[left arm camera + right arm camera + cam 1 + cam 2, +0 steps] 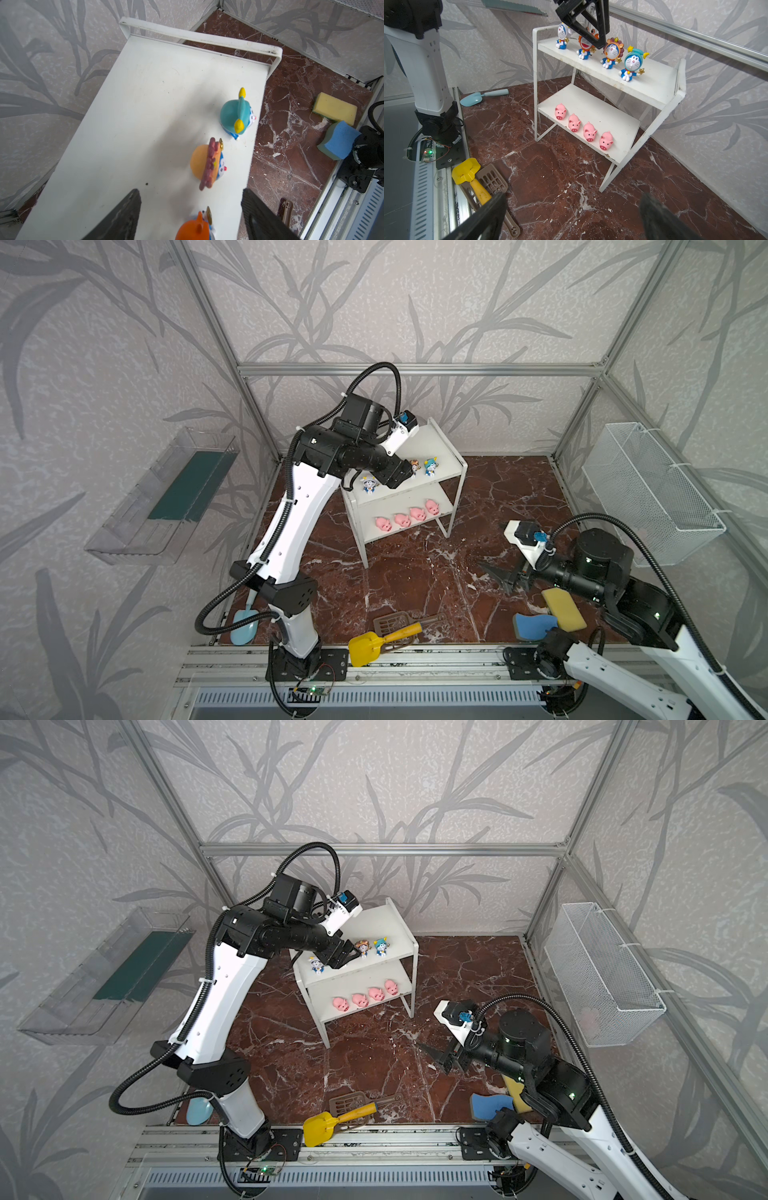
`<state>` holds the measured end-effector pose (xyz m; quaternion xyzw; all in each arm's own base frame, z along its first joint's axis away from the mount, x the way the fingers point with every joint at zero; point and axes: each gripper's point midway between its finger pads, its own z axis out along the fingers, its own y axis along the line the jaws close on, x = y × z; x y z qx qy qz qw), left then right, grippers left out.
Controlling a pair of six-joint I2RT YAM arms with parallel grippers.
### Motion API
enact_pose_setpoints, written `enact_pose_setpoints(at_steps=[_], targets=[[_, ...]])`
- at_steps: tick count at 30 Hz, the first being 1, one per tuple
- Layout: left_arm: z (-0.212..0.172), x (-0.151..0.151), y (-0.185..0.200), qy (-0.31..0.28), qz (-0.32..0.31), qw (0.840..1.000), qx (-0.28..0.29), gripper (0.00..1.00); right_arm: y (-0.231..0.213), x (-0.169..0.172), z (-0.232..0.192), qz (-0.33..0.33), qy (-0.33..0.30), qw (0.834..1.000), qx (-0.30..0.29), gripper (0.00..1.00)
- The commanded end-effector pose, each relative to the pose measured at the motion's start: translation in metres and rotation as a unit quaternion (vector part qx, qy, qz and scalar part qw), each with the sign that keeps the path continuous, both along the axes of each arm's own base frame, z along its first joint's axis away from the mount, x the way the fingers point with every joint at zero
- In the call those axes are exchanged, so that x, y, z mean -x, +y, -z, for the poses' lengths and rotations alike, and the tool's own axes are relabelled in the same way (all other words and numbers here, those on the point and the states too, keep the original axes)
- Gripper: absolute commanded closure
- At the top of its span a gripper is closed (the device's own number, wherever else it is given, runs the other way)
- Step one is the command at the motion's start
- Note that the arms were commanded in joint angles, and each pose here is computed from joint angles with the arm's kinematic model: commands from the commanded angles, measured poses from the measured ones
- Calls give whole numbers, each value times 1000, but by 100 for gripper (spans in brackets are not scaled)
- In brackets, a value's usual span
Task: Place and organize the plastic toys onto the shelf
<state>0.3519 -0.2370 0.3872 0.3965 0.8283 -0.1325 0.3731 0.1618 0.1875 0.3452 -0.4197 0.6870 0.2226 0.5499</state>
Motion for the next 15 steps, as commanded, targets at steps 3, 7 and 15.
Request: enact_pose_setpoints(at_steps=[3, 7, 15], targets=[[-2, 4, -7, -1, 25, 1000, -3, 28, -1, 0, -5, 2, -13, 1000, -8, 1], [0, 3, -11, 2, 30, 1000, -2, 36, -1, 0, -6, 2, -13, 1000, -8, 1], [6, 4, -17, 10, 39, 999, -3, 48, -2, 0, -6, 3, -14, 1000, -8, 1]])
